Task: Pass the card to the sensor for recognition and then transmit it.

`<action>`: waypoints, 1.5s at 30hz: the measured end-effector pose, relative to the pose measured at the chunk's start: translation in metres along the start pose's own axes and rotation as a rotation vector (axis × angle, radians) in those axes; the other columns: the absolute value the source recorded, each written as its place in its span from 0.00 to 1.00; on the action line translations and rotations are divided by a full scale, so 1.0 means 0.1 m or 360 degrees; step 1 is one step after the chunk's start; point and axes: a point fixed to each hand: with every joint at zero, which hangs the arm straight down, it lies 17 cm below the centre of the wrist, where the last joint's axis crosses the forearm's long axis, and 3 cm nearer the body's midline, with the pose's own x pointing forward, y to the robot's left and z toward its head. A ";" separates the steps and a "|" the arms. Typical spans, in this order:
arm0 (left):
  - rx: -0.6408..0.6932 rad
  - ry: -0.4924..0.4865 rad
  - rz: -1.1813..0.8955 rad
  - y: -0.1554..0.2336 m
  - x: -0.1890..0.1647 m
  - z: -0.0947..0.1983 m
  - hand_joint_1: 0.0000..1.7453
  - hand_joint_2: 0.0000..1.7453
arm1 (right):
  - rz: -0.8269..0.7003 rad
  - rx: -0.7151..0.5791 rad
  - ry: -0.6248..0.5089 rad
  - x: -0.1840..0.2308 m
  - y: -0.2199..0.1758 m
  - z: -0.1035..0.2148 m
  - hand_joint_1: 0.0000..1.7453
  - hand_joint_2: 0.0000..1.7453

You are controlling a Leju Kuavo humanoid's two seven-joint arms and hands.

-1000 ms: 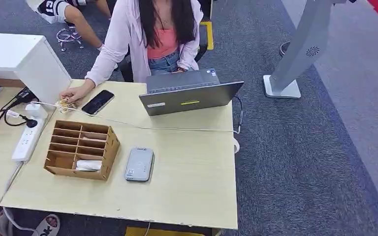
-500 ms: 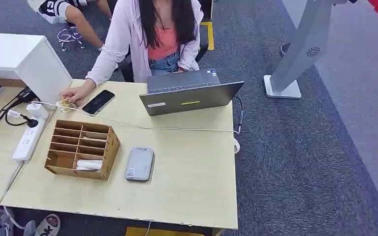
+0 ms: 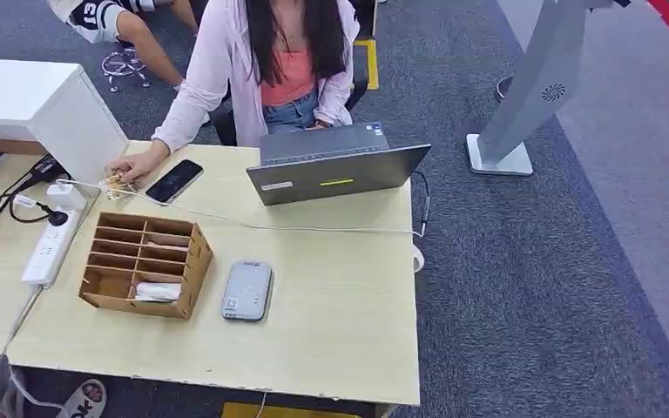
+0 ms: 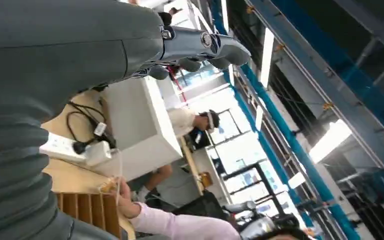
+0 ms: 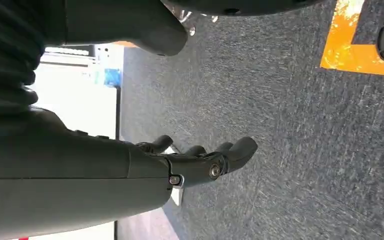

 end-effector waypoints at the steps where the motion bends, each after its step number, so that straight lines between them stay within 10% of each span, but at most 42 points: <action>1: -0.0005 -0.0014 0.0003 -0.01 0.02 -0.01 0.00 1.00 | 0.0000 -0.0001 -0.0001 0.00 0.00 0.00 0.00 1.00; 7: -0.0040 -0.0059 -0.0154 -0.04 0.04 -0.16 0.00 1.00 | 0.0049 0.0001 -0.0043 0.04 0.00 0.00 0.00 1.00; 8: -0.0054 -0.0063 -0.0333 -0.03 -0.04 -0.28 0.00 1.00 | 0.0080 0.0005 -0.0071 0.07 0.01 0.01 0.00 0.00; 13: -0.0269 -0.0072 -0.1610 -0.12 -1.16 -1.43 0.00 1.00 | 0.0267 -0.0011 -0.0215 0.31 -0.07 0.04 0.00 0.00; 19: -0.0540 0.0064 -0.2216 -0.29 -2.03 -2.72 0.00 1.00 | 0.0412 -0.0033 -0.0280 0.43 -0.15 0.07 0.00 0.00; 45: -0.0821 0.0269 -0.2302 -0.53 -2.52 -2.74 0.00 1.00 | 0.0460 -0.0041 -0.0257 0.36 -0.20 0.04 0.00 0.00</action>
